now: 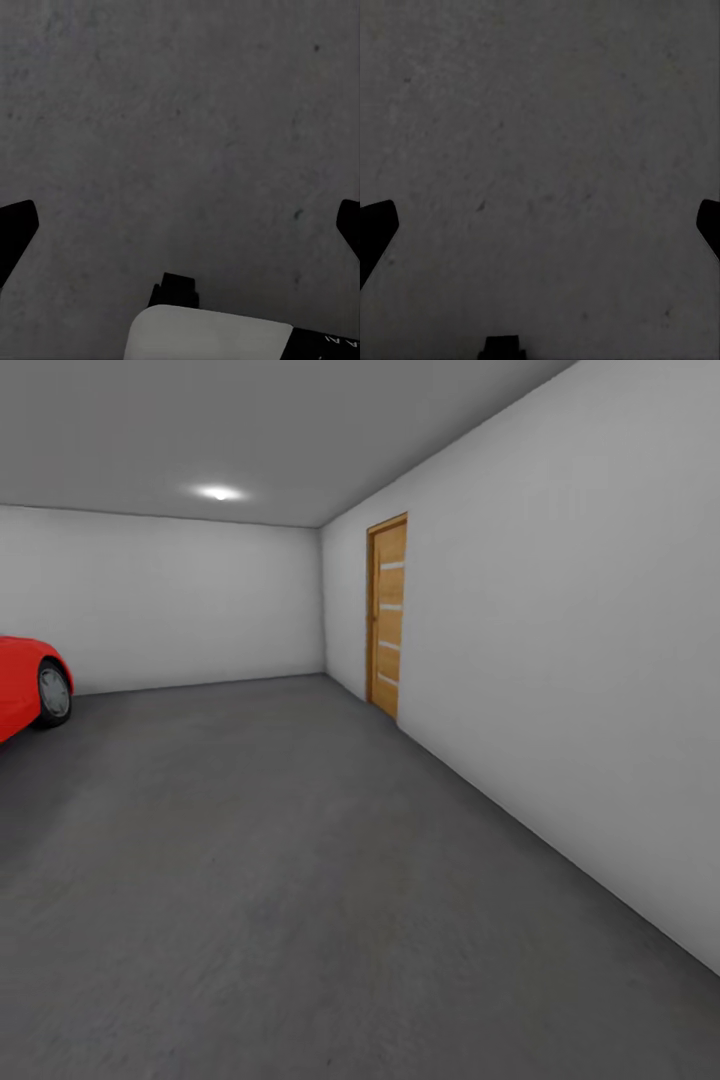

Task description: Move the two storage containers from the living room to the garage. In the garage, place one container on the floor and stack the other container on top of it (either order is fine).

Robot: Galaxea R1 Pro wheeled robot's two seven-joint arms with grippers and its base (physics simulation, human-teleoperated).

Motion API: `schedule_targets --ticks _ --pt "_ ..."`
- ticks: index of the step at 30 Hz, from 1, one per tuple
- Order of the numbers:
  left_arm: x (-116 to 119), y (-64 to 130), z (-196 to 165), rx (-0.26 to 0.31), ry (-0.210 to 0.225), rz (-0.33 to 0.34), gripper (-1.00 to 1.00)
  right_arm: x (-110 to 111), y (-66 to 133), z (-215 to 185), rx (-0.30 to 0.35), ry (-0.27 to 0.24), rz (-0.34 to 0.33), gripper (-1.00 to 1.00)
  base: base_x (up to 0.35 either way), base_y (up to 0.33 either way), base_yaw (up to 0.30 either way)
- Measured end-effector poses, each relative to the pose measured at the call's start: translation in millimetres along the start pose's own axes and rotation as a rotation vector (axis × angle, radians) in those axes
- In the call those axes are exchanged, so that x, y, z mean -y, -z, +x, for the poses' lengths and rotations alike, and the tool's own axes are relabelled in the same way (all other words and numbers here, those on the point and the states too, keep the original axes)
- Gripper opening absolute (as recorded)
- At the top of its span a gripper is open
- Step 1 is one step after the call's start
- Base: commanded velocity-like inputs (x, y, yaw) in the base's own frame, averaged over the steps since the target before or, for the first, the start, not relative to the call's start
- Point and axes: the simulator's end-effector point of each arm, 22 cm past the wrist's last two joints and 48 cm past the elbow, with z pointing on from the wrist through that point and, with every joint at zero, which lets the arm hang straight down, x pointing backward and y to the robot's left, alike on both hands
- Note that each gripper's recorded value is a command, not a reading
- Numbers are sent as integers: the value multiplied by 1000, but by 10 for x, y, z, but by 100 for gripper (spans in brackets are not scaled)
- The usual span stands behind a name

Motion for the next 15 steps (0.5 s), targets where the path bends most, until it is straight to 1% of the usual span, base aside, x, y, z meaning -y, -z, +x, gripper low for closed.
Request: schedule_targets --ticks 15 --pt "0 0 0 0 0 0 100 0 0 -1 0 0 0 100 328 0 9"
